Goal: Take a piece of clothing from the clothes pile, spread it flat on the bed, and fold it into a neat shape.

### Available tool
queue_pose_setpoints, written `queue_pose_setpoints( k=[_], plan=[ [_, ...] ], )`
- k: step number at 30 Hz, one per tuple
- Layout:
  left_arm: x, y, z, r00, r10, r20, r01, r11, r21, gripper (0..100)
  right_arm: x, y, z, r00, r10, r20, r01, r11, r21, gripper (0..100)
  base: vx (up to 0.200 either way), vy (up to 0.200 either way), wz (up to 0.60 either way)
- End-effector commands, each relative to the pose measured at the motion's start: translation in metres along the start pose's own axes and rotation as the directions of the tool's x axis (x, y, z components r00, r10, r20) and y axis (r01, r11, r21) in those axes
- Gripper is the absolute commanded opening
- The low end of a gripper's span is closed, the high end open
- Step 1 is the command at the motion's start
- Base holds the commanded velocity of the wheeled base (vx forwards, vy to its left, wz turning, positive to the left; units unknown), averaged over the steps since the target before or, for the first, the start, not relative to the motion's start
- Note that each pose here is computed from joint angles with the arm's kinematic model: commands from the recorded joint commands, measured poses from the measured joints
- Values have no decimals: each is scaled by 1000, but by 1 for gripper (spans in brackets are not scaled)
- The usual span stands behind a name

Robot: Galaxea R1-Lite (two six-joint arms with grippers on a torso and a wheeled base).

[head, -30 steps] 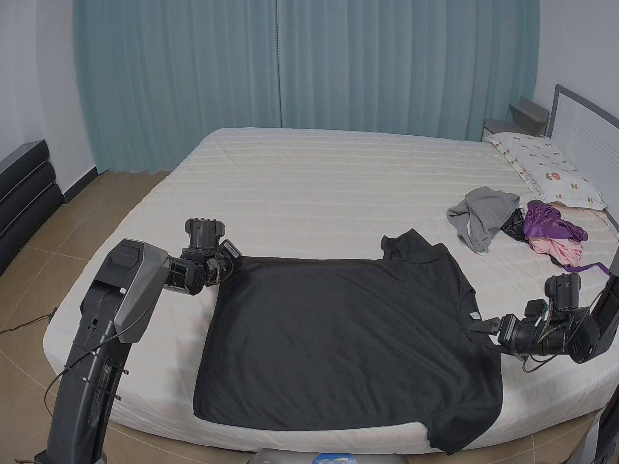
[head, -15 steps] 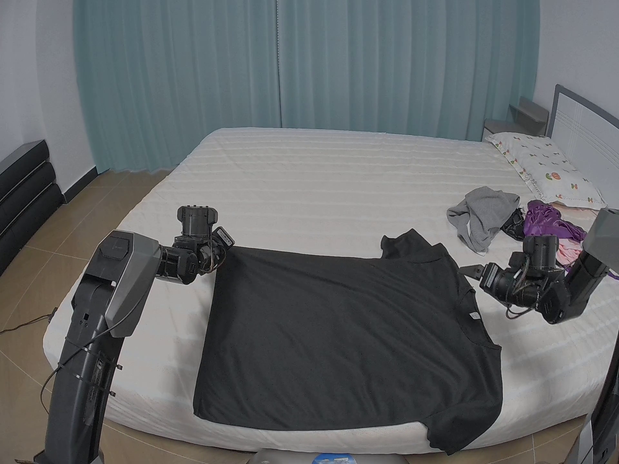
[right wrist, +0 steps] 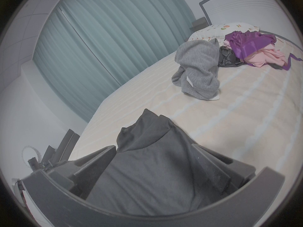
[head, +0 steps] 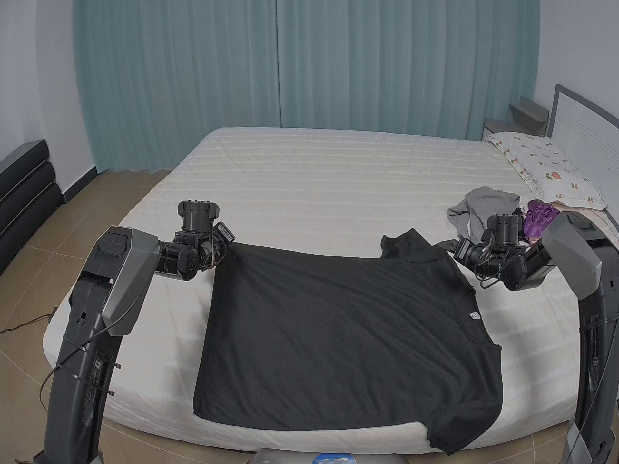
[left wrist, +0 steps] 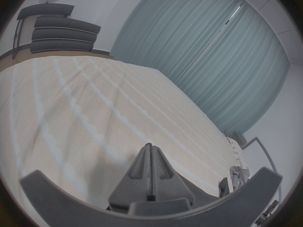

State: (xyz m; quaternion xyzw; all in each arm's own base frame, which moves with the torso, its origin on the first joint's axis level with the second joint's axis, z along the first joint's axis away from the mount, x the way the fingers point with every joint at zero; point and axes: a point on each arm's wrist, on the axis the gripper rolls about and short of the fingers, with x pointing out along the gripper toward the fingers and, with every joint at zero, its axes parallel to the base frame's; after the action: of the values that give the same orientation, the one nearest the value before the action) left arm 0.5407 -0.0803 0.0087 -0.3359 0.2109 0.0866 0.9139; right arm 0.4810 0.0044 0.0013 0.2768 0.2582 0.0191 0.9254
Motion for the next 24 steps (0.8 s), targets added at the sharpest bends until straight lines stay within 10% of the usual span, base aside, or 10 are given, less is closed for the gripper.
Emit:
queue_pose_setpoints(
  k=[1, 16, 17, 24],
  plan=[
    [-2, 0, -5, 1000, 19, -5, -19, 1000, 7, 0, 52, -14, -18, 998, -46, -38, 46, 999, 3, 100, 0, 0, 0],
    [-3, -3, -18, 999, 21, -30, -21, 1000, 19, 0, 89, -23, -17, 998, -67, -8, 67, 998, 2, 100, 0, 0, 0],
    [-3, -5, -19, 999, 19, -32, -19, 1000, 21, 0, 89, -24, -18, 997, -71, -13, 71, 997, 4, 0, 0, 0, 0],
    [-3, -7, -23, 999, 17, -39, -16, 1000, 24, 0, 86, -20, -10, 998, -59, 10, 59, 998, 37, 0, 0, 0, 0]
  ],
)
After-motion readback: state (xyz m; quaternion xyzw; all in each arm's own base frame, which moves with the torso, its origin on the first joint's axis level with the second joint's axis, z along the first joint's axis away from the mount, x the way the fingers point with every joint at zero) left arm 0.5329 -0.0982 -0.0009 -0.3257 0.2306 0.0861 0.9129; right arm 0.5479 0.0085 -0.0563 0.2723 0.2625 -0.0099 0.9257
